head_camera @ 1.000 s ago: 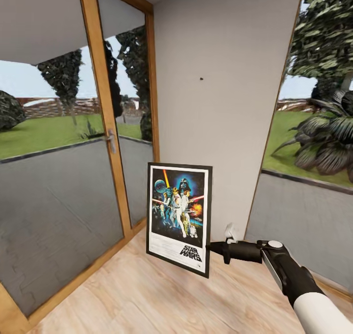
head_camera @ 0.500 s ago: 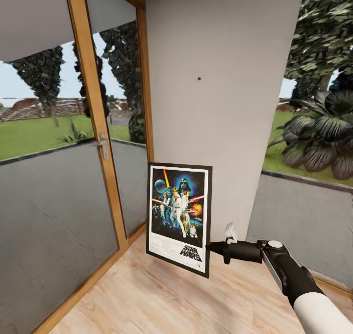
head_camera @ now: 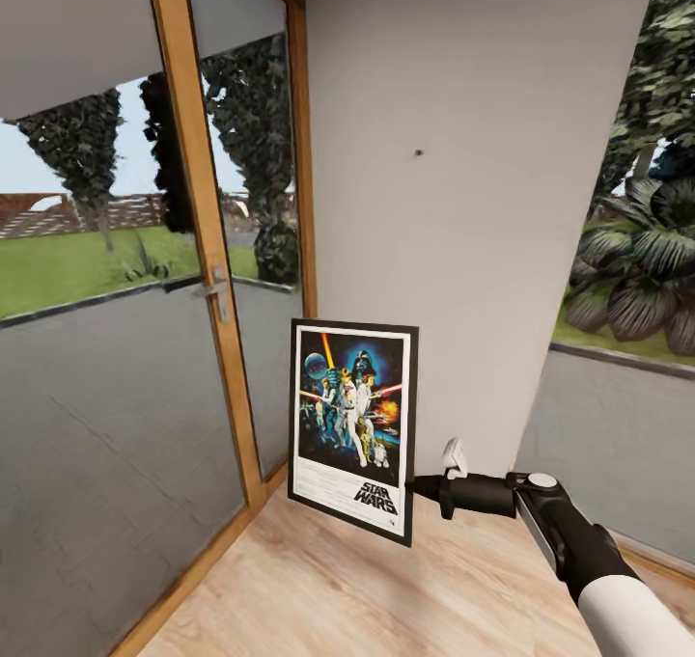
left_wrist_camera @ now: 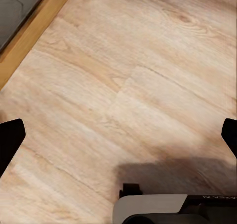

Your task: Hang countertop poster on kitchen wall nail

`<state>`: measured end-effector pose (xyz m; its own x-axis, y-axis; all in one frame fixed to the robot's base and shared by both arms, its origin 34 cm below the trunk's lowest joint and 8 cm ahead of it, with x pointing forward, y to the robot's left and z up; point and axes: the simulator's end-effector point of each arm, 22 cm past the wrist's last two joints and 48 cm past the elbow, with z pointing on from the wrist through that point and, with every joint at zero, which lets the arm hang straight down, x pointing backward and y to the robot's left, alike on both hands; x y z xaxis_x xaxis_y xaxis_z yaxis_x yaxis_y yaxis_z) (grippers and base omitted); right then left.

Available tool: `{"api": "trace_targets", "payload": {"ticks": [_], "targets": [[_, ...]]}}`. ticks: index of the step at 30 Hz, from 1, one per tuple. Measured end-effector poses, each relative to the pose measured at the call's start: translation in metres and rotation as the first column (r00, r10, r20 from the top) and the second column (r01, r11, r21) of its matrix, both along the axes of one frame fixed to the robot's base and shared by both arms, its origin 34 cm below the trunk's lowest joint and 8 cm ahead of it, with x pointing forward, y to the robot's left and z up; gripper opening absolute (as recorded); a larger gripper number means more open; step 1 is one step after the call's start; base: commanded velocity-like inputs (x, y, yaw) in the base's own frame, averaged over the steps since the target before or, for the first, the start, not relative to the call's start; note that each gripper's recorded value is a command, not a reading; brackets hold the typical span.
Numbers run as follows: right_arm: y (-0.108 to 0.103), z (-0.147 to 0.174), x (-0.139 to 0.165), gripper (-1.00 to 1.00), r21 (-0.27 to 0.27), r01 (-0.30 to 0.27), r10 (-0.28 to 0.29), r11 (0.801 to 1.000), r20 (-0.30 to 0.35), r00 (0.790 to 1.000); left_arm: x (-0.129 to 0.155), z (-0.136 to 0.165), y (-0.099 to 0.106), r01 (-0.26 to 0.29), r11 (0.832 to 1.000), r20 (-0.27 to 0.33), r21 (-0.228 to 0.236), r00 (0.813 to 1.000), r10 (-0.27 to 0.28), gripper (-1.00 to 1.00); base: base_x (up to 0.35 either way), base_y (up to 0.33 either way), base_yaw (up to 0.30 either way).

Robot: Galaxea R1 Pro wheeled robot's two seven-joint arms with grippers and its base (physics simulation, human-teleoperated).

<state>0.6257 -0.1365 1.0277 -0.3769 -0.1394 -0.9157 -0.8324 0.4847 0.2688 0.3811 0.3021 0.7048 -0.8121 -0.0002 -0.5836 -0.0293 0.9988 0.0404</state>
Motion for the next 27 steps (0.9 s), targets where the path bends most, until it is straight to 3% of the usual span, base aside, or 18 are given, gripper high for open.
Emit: {"api": "trace_targets", "payload": {"ticks": [27], "targets": [[0.0, 0.0052, -0.0004, -1.0, 0.001, 0.0, 0.0, 1.0, 0.01, 1.0, 0.0035, 0.003, -0.0001, 0.001, 1.0, 0.011, 0.001, 1.0, -0.001, 1.0, 0.212, 0.294, -0.278]]}}
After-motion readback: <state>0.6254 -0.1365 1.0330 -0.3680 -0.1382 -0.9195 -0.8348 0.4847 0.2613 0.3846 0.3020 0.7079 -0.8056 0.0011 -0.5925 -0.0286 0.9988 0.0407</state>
